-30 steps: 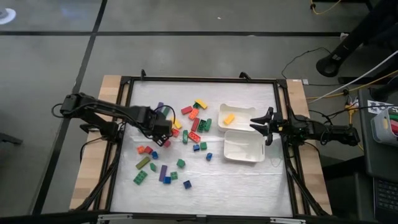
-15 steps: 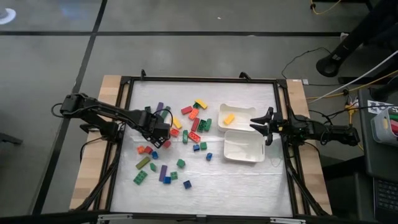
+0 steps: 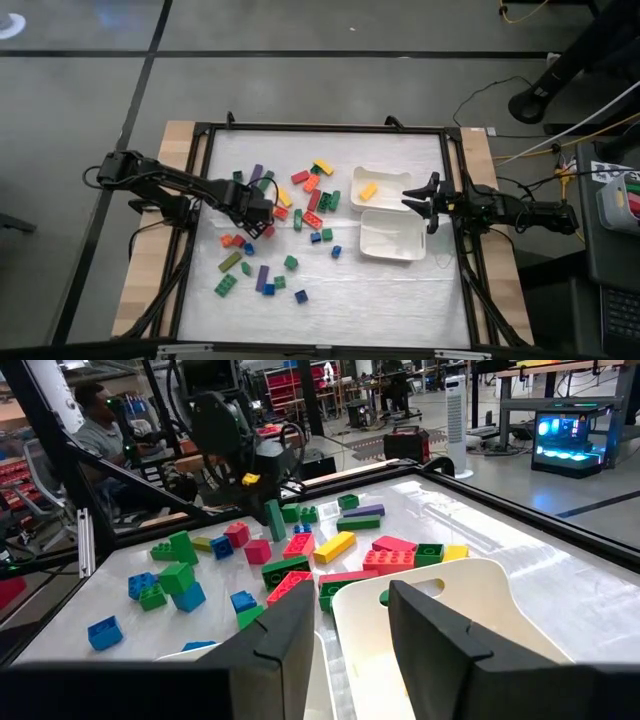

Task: Sort blocks by size
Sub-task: Put the green thin rectangle block into the top white bin

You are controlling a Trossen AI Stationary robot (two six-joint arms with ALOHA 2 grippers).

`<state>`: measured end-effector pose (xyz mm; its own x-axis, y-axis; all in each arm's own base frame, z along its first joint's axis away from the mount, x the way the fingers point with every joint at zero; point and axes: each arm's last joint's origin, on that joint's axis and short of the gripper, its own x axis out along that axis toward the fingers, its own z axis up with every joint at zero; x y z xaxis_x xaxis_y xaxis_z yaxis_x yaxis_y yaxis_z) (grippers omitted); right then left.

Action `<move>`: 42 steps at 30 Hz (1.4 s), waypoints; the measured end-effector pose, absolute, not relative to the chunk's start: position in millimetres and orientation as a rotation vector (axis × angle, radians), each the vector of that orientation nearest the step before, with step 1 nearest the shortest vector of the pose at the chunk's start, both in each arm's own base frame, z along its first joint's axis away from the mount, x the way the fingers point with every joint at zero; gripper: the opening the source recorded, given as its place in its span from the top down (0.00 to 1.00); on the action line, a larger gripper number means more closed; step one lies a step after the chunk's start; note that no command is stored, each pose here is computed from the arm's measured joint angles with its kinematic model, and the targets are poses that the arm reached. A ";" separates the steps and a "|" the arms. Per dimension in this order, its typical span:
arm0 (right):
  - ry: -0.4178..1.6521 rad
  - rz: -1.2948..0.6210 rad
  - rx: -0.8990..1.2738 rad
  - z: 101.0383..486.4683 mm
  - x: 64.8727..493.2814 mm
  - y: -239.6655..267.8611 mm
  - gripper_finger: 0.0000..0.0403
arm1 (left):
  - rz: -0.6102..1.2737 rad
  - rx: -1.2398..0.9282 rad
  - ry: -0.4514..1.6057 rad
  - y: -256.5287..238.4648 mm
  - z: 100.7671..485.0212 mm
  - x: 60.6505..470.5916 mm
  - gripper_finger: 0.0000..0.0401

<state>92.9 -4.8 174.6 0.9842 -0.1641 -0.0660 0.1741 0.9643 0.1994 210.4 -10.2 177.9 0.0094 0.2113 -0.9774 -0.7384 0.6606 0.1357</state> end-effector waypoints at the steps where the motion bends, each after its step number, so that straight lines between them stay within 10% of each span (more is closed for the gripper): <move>1: 0.049 -0.171 0.206 174.6 92.9 -4.8 0.67 | 0.792 -0.487 1.372 -8.8 176.9 210.0 0.49; 42: 0.049 -0.171 0.206 174.6 92.9 -4.8 0.67 | 0.719 -0.538 1.270 5.0 200.5 230.6 0.78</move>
<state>92.9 -4.8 174.6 0.9842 -0.1639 -0.0664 0.1740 0.9643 0.1995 230.6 5.0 200.5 0.1329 0.1845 -0.9738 -0.7403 0.6718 0.0263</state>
